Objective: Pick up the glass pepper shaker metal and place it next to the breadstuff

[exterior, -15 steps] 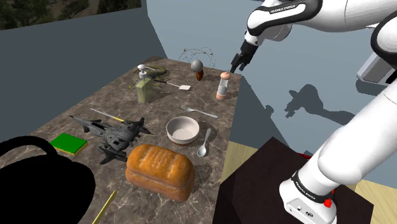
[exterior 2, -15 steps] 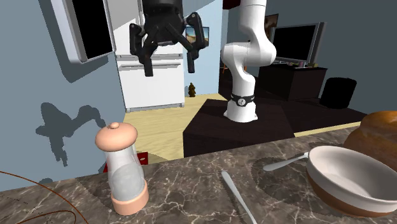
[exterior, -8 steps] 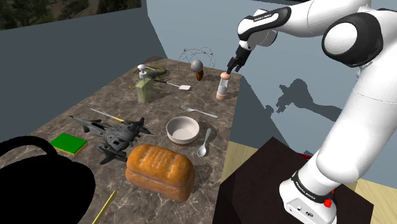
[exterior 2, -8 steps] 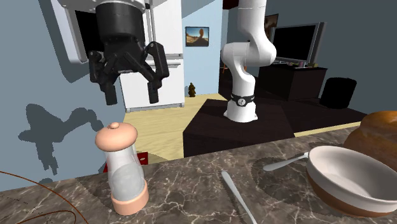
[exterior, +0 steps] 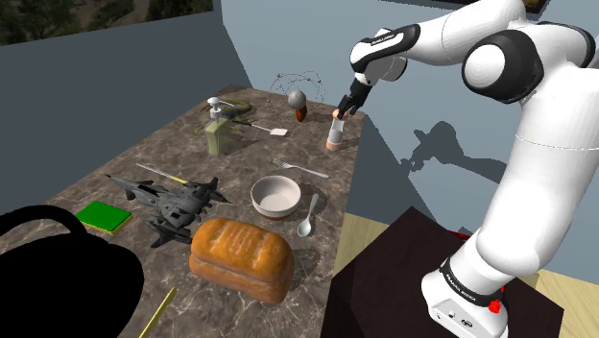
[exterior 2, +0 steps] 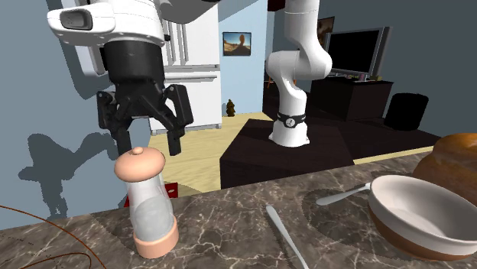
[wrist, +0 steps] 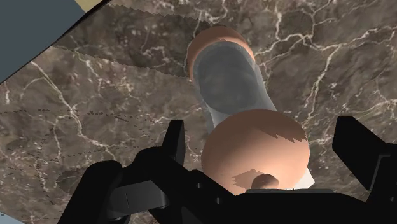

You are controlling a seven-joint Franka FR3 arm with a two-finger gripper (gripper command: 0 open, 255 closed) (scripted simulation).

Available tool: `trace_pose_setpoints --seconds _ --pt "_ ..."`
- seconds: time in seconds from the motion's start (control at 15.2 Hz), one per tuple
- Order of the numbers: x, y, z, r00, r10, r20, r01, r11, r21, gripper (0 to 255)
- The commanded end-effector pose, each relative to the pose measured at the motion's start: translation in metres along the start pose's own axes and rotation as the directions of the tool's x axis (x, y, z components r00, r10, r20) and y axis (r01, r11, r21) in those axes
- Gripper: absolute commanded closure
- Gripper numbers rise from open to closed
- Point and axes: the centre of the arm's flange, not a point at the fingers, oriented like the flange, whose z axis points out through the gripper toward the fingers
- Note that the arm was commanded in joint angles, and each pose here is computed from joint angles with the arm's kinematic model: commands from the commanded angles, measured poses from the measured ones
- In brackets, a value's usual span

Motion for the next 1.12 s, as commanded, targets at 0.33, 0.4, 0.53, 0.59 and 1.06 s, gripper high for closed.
trace_pose_setpoints --seconds 0.33,0.4,0.53,0.59,1.06 --pt "-0.0001 -0.0003 0.0077 1.000 0.000 0.000 0.000 1.000 0.000 0" --pt "-0.0001 -0.0003 0.0077 1.000 0.000 0.000 0.000 1.000 0.000 0" --pt "-0.0001 -0.0003 0.0076 1.000 0.000 0.000 0.000 1.000 0.000 255" --pt "-0.0001 -0.0003 0.0076 1.000 0.000 0.000 0.000 1.000 0.000 255" --pt "-0.0001 -0.0002 0.0076 1.000 0.000 0.000 0.000 1.000 0.000 255"
